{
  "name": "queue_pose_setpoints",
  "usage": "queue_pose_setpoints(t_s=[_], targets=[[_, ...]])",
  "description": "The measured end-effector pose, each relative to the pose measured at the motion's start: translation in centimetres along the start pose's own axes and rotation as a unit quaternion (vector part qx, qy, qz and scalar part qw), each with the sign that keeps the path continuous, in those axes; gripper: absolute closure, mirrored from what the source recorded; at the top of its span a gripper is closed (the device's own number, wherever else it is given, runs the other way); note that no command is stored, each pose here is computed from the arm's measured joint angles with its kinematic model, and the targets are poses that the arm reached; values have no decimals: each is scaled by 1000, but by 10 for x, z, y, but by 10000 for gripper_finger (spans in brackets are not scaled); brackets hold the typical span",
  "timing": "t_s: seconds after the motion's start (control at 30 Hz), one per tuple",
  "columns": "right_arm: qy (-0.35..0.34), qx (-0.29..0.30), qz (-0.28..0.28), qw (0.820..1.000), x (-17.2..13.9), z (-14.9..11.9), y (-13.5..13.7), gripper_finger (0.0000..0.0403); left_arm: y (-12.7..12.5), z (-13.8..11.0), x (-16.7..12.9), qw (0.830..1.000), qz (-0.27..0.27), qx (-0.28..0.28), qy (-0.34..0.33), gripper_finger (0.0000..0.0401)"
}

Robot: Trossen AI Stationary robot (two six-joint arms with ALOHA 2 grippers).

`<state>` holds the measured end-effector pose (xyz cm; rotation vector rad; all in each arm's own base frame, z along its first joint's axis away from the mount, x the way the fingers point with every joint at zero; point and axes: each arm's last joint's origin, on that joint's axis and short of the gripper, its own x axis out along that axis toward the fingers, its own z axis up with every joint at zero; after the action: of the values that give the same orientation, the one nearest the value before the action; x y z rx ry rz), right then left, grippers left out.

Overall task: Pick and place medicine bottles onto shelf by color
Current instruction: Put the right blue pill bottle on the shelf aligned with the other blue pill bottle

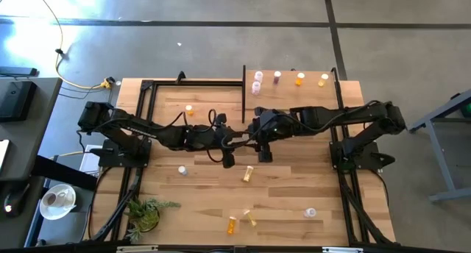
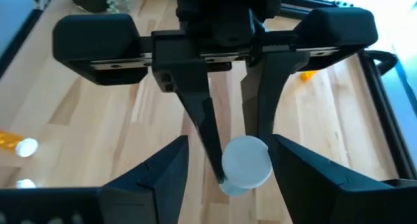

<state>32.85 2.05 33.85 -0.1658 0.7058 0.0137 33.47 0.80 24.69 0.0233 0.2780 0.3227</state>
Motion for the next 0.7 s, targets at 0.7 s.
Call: queue_pose_setpoints(t_s=[0.7], targets=[[2,2,-14,1000,0,0,-2,273,1,4,0,1000,-2,3,-17,310]])
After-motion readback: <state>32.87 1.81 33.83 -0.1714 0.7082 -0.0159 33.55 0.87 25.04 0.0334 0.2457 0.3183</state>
